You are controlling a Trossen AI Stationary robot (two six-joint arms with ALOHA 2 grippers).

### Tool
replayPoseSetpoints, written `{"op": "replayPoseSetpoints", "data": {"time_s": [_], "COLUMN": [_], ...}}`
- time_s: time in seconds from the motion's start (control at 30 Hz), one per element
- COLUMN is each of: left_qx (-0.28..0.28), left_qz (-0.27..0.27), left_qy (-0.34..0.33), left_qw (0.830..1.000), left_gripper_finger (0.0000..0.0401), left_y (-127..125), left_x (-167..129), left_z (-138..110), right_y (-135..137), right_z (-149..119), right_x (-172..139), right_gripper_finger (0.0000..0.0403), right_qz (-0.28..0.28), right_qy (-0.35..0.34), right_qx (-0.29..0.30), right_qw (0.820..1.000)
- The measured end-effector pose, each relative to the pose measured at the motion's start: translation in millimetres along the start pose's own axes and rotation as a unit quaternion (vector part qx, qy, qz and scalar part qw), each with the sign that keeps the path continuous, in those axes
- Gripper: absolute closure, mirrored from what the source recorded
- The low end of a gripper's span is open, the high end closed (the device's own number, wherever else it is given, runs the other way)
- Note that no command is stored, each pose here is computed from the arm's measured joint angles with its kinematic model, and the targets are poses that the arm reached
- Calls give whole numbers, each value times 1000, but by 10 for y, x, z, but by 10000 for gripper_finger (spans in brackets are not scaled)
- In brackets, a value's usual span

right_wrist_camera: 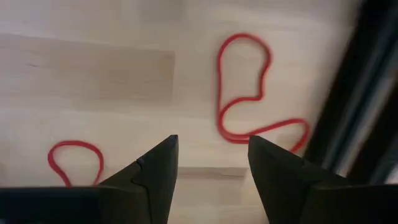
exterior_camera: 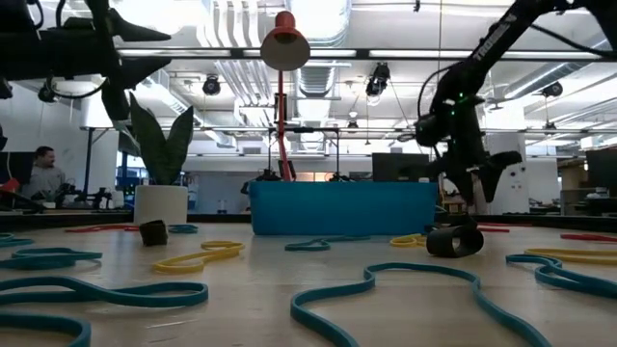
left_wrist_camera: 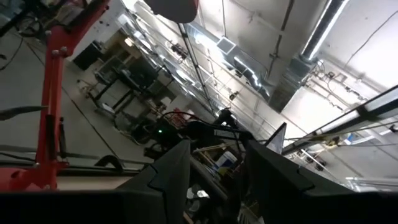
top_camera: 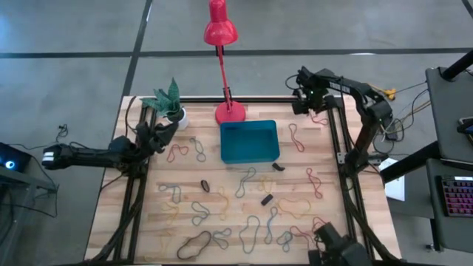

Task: Pick and place rubber bands into bin
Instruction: Put the red rubber band into the blue bin

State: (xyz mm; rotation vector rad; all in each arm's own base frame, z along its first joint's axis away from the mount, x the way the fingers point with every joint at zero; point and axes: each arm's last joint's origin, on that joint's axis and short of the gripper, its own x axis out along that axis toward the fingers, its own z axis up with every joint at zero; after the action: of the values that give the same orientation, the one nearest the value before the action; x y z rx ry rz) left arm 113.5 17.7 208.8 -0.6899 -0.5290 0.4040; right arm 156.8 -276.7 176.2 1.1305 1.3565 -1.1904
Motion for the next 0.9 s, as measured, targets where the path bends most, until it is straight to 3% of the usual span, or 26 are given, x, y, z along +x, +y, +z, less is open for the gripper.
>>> {"op": "replayPoseSetpoints", "data": {"time_s": [0.17, 0.5, 0.8, 0.9], "left_qx": [4, -1, -3, -2], "left_qz": [5, 13, 12, 12], "left_qy": [7, 18, 16, 17], "left_qw": [1000, 1000, 1000, 1000], "left_gripper_finger": [260, 260, 260, 260], "left_y": [2, 17, 13, 14], "left_x": [19, 36, 36, 36], "left_z": [-21, -58, -52, -53], "right_y": [-110, -104, -158, -219], "right_z": [76, 142, 282, 332], "right_x": [137, 171, 91, 142], "right_gripper_finger": [237, 268, 273, 273], "right_qz": [12, 17, 21, 30], "right_qy": [27, 12, -30, -16], "right_qx": [-1, 18, 132, 186], "right_qw": [1000, 1000, 991, 982]}}
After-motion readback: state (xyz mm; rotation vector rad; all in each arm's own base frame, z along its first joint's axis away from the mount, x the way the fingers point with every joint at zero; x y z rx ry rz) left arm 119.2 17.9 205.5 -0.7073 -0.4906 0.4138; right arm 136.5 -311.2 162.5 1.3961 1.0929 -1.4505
